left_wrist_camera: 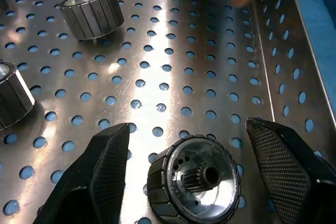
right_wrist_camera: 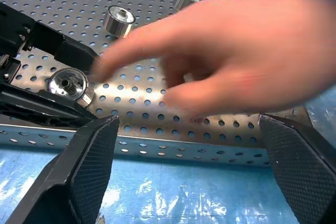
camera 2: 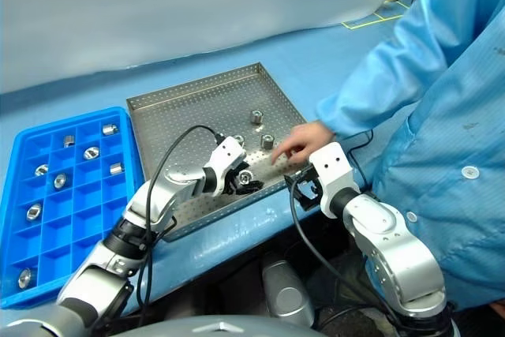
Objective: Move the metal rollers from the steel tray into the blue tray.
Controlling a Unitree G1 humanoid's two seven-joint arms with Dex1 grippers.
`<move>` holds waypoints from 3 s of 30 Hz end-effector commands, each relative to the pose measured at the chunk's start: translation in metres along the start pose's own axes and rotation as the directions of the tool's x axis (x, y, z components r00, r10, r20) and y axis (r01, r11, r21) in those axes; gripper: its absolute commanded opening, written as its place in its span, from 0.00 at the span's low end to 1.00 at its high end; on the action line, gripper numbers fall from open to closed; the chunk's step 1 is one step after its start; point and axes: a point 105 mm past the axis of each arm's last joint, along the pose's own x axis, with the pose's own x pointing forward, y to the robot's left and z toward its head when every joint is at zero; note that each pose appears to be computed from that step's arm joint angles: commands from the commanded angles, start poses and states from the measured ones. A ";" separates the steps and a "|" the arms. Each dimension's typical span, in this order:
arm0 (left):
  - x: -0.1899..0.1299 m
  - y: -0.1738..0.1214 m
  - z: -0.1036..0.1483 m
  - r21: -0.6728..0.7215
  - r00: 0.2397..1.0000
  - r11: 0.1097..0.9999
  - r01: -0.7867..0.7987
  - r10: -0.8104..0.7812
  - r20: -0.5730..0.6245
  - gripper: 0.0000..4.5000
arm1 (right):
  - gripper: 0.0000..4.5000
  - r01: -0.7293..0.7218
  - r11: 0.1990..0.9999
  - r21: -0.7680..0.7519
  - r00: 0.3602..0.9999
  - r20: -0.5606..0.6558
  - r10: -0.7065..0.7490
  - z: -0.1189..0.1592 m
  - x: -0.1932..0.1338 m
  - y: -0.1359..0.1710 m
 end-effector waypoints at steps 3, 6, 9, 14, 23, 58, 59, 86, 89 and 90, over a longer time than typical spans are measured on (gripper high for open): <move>-0.001 0.000 0.004 0.019 1.000 1.000 -0.024 0.024 0.007 0.58 | 1.00 0.005 1.000 -0.015 1.000 0.027 -0.004 0.007 -0.002 -0.001; -0.001 0.001 0.004 0.016 1.000 1.000 -0.027 0.027 0.011 0.58 | 1.00 0.004 1.000 -0.013 1.000 0.026 -0.004 0.006 -0.001 -0.001; -0.002 0.001 0.004 0.015 1.000 1.000 -0.027 0.027 0.014 0.58 | 1.00 0.002 1.000 -0.014 1.000 0.027 -0.002 0.006 -0.001 0.000; -0.003 0.002 0.005 0.012 0.999 0.999 -0.033 0.033 0.019 0.58 | 1.00 0.007 1.000 -0.015 1.000 0.029 -0.006 0.007 0.000 -0.002; -0.007 0.006 0.010 0.001 0.997 0.999 -0.049 0.049 0.052 0.58 | 1.00 -0.013 1.000 -0.020 0.999 0.032 0.013 0.009 0.004 0.001; -0.045 0.028 0.040 -0.052 0.957 0.980 -0.191 0.197 0.212 0.58 | 1.00 -0.041 0.999 -0.028 0.999 0.032 0.042 0.012 0.012 0.001; -0.048 0.027 0.041 -0.063 0.956 0.981 -0.184 0.193 0.223 0.58 | 1.00 -0.043 0.999 -0.026 0.999 0.032 0.044 0.012 0.012 0.002; -0.044 0.067 -0.013 -0.047 0.887 0.886 -0.461 0.460 -0.042 0.58 | 1.00 -0.076 0.997 -0.013 0.997 0.024 0.076 0.008 0.014 0.013; -0.041 0.065 -0.021 -0.055 0.892 0.891 -0.450 0.446 -0.078 0.58 | 1.00 -0.076 0.997 -0.012 0.997 0.028 0.076 0.009 0.014 0.012; -0.040 0.064 -0.023 -0.062 0.893 0.893 -0.446 0.441 -0.086 0.58 | 1.00 -0.075 0.997 -0.013 0.997 0.028 0.075 0.009 0.015 0.012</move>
